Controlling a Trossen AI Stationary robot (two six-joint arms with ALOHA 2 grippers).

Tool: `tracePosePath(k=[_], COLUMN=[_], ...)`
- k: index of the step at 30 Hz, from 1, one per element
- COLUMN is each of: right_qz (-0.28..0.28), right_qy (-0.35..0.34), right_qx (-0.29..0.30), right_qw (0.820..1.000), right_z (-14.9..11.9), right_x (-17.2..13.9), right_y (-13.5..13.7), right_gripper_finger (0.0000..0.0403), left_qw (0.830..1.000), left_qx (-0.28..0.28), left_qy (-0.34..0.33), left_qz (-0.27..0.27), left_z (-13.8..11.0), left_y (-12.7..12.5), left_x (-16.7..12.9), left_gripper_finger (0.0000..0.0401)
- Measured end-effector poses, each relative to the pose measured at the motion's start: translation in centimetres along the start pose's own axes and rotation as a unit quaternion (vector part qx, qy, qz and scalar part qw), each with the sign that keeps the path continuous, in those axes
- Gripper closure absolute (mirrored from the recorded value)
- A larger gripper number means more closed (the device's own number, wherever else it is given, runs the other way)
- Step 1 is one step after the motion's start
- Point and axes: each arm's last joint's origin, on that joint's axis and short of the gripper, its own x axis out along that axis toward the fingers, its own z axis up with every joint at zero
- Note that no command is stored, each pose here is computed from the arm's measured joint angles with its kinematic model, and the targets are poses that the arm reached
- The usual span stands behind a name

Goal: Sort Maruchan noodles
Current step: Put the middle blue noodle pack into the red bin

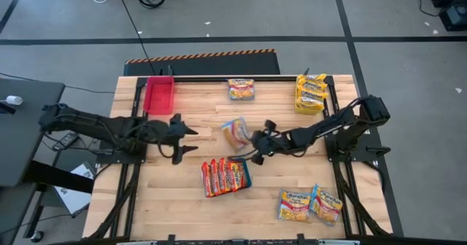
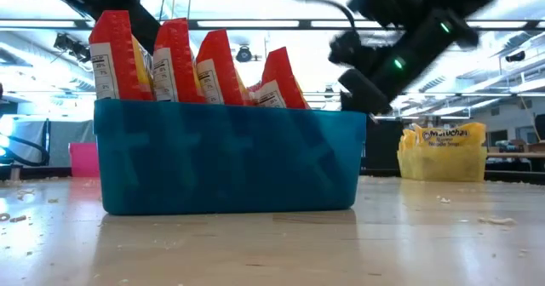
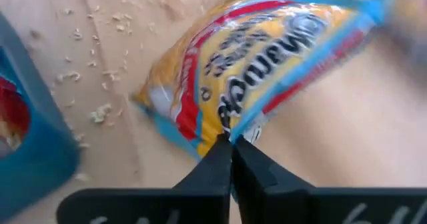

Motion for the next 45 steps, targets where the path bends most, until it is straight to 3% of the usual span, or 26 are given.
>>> tracePosePath(k=[3,6,9,11,16,23,35,40,45], right_qz=[-0.031,-0.06,-0.094,-0.117,-0.15,-0.147,-0.102,-0.104,-0.109], right_qy=[-0.006,-0.016,-0.029,-0.041,-0.054,-0.044,-0.052,-0.06,-0.074], right_qx=[-0.154,-0.302,-0.4,-0.435,-0.454,-0.5,-0.504,-0.5,-0.488], right_qw=[0.987,0.951,0.911,0.892,0.876,0.852,0.856,0.858,0.863], right_z=[3.1,6.0,8.5,9.9,11.6,11.4,10.8,10.7,10.9], right_x=[-0.8,-2.0,-3.2,-3.9,-4.7,-4.4,-2.4,-1.7,-2.0], right_y=[0.8,1.7,2.3,2.6,2.6,2.8,3.7,4.1,4.4], right_gripper_finger=[0.0385,0.0387,0.0396,0.0395,0.0396,0.0397,0.0398,0.0397,0.0396], left_qw=[1.0,0.999,0.999,0.999,0.999,1.0,0.996,0.997,0.997], left_qx=[-0.028,-0.039,-0.037,-0.033,-0.034,-0.011,0.004,0.002,0.016], left_qy=[0.002,0.007,0.007,0.006,-0.015,-0.024,-0.046,-0.032,0.002], left_qz=[-0.004,-0.009,-0.004,-0.001,-0.008,0.01,-0.073,-0.077,-0.075], left_z=[0.2,0.3,0.4,0.5,0.9,0.9,1.4,2.2,2.3], left_y=[0.9,1.7,2.4,2.8,3.3,4.1,5.3,5.4,5.4], left_x=[0.8,1.5,2.0,2.4,3.9,5.7,9.8,11.9,12.9], left_gripper_finger=[0.0112,0.0103,0.0101,0.0101,0.0101,0.0101,0.0101,0.0106,0.0138])
